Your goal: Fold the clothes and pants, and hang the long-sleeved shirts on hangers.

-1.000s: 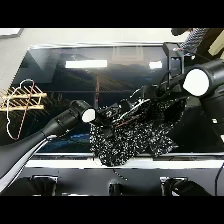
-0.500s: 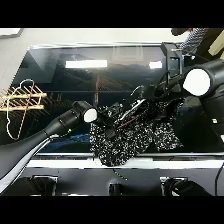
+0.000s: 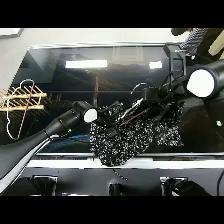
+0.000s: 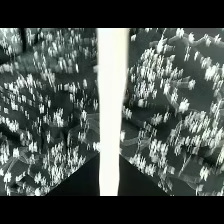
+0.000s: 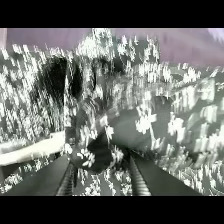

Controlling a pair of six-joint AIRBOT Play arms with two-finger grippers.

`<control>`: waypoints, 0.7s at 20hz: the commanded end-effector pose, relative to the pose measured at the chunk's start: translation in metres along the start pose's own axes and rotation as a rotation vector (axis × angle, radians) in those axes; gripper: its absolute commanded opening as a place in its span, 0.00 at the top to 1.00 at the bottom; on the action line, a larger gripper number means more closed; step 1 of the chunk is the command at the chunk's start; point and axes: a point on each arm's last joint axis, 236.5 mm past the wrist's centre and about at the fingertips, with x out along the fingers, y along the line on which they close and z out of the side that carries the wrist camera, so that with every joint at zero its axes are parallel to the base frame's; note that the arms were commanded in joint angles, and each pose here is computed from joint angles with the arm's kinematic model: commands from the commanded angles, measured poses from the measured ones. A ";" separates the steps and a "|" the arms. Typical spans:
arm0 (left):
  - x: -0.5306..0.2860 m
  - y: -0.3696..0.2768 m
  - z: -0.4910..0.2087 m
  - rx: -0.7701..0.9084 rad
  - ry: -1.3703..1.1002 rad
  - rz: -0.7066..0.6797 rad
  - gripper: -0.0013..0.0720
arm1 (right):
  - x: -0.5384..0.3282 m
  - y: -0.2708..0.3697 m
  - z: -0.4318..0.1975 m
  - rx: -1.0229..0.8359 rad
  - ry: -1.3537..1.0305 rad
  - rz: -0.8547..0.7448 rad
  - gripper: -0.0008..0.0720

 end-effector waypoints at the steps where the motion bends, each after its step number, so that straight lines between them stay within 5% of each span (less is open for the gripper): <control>1: 0.000 0.000 -0.003 0.001 0.012 -0.001 0.96 | -0.020 -0.033 0.015 0.015 -0.098 -0.124 0.44; 7: 0.000 0.000 -0.003 -0.002 0.013 -0.002 0.96 | -0.034 -0.044 0.023 0.060 -0.164 -0.154 0.29; 9: 0.000 0.000 -0.003 -0.002 0.013 -0.001 0.96 | -0.038 -0.041 0.028 0.094 -0.196 -0.135 0.14; 14: 0.000 0.000 -0.003 -0.002 0.013 -0.001 0.96 | -0.036 -0.005 0.024 0.046 -0.174 0.017 0.13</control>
